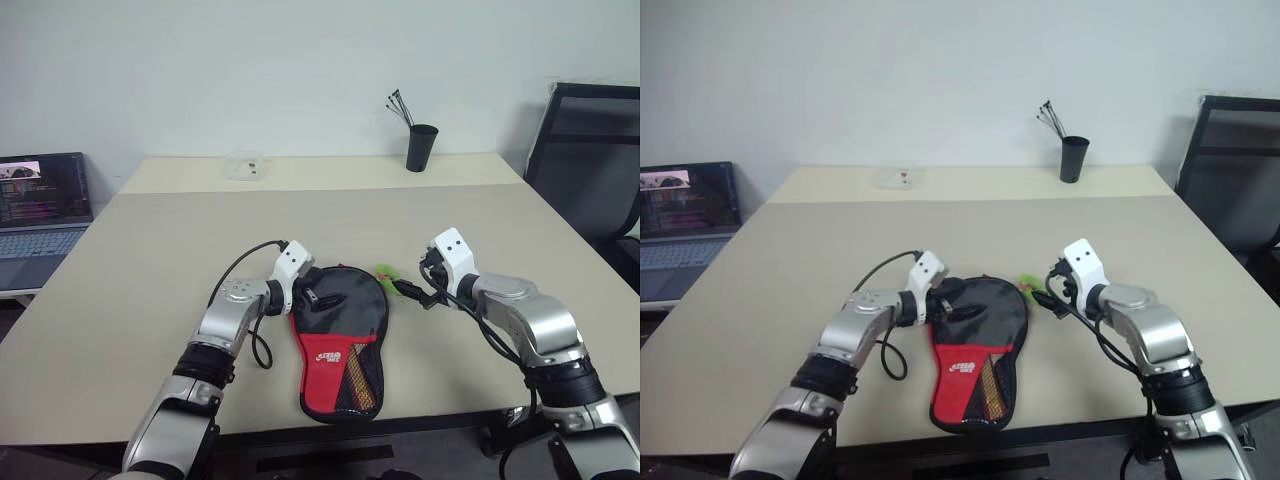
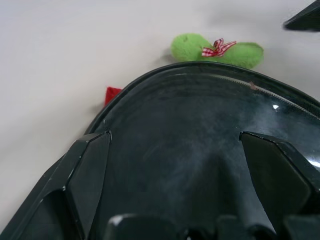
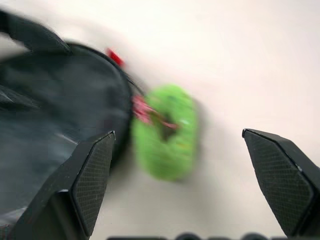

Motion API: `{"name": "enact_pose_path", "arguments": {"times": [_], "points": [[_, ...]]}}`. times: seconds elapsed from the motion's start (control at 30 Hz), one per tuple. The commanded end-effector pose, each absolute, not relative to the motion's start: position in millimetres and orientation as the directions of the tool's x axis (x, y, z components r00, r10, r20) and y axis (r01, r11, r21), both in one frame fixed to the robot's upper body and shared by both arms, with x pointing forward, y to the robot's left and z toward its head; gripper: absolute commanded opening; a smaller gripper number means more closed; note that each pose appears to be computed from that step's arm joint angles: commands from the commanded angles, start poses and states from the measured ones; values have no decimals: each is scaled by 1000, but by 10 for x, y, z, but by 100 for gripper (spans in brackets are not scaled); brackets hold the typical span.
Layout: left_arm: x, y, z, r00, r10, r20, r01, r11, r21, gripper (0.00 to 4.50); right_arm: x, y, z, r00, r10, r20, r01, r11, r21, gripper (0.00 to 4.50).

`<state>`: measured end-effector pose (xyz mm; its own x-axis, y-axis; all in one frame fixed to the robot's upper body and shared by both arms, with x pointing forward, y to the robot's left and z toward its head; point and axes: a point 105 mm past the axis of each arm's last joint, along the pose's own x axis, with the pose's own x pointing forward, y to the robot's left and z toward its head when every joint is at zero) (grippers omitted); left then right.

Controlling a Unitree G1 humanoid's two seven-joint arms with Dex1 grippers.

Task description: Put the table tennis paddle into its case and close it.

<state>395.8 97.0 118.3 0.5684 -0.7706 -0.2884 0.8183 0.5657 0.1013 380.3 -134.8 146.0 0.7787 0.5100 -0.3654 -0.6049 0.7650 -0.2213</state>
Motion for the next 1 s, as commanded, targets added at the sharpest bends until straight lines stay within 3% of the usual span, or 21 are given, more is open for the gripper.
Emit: {"name": "enact_pose_path", "arguments": {"times": [0.03, 0.37, 0.77, 0.87, 1.0], "points": [[3989, 871, 1312, 553, -792, -257, 833, 535, 142, 449, 3844, -1371, 1513, 768, 526, -364, -638, 679, -363, 450], [3953, 717, 1217, 508, -814, -283, 861, 490, 135, 449, 3823, -1182, 1361, 707, 585, -397, -706, 563, -429, 450], [3972, 515, 1042, 427, -830, -360, 904, 403, 142, 449, 4000, -1169, 1277, 771, 522, -365, -634, 577, -515, 450], [3979, 493, 985, 415, -826, -381, 909, 392, 139, 450, 4021, -1161, 1288, 782, 514, -352, -620, 583, -525, 391], [3962, 459, 916, 386, -830, -403, 921, 368, 124, 450, 4015, -1118, 1301, 782, 519, -344, -619, 586, -523, 253]]}}
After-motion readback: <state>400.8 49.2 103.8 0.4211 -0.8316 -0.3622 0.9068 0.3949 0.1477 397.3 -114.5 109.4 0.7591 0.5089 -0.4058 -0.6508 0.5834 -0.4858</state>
